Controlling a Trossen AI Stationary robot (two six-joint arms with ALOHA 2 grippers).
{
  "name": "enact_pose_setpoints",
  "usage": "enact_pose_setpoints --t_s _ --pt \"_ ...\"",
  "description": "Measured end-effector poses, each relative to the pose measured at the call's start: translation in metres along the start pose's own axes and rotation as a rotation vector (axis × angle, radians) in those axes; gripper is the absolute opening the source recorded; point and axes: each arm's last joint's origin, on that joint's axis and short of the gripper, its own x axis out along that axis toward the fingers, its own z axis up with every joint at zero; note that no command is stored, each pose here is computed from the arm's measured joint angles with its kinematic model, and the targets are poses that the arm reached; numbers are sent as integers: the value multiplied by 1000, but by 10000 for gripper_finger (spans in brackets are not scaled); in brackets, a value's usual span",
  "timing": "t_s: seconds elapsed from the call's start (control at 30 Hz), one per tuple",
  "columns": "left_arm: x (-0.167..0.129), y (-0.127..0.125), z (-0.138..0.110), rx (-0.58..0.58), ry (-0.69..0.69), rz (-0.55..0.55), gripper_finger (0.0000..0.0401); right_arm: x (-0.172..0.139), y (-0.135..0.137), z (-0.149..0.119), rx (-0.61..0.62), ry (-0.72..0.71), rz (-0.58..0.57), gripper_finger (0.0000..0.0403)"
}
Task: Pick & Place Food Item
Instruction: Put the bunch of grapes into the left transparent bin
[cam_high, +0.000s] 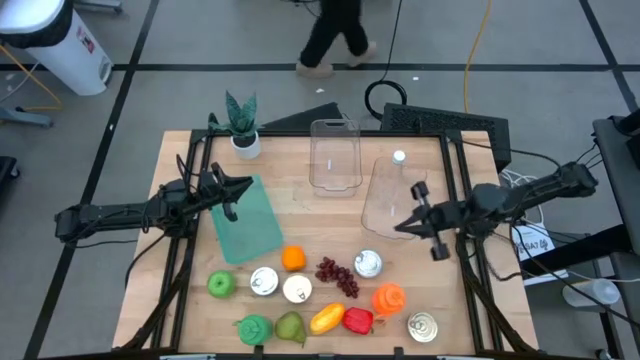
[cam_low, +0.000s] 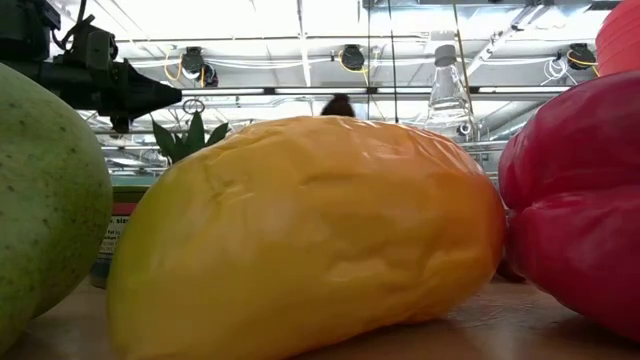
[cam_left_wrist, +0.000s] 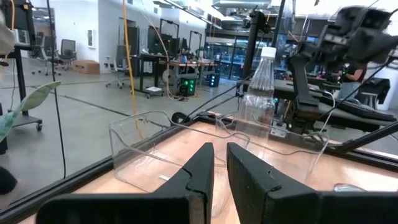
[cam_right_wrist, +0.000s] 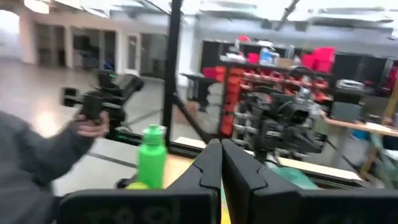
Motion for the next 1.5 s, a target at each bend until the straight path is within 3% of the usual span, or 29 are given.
enact_pose_setpoints --t_s 0.2,0.33,0.47,0.53,0.7,0.87,1.03,1.23,1.37,1.5 --pt "0 0 3 48 -36 -3 51 -28 4 -34 4 -75 17 1" --pt "0 -3 5 -125 -40 -83 51 -36 5 -55 -49 -136 0 1" --pt "-1 -6 4 -59 -27 -189 51 -41 1 -66 -58 -165 -112 1" --pt "0 -6 6 -81 -29 -196 51 -42 -2 -69 -38 -145 -182 1" --pt "7 -19 50 -100 -111 -263 51 -41 -7 -75 -36 -82 -244 0" --pt "37 -49 93 -40 7 -340 51 -42 -12 -74 -6 -101 -279 0" --pt "86 -98 115 94 185 -397 51 -42 -13 -75 10 -98 -282 0" --pt "148 -158 100 201 417 -395 51 -41 -12 -76 10 -80 -278 0" --pt "181 -191 62 311 547 -434 59 -41 -12 -77 11 -72 -276 0" --pt "202 -214 27 275 655 -535 105 -40 -12 -79 10 -60 -275 0"
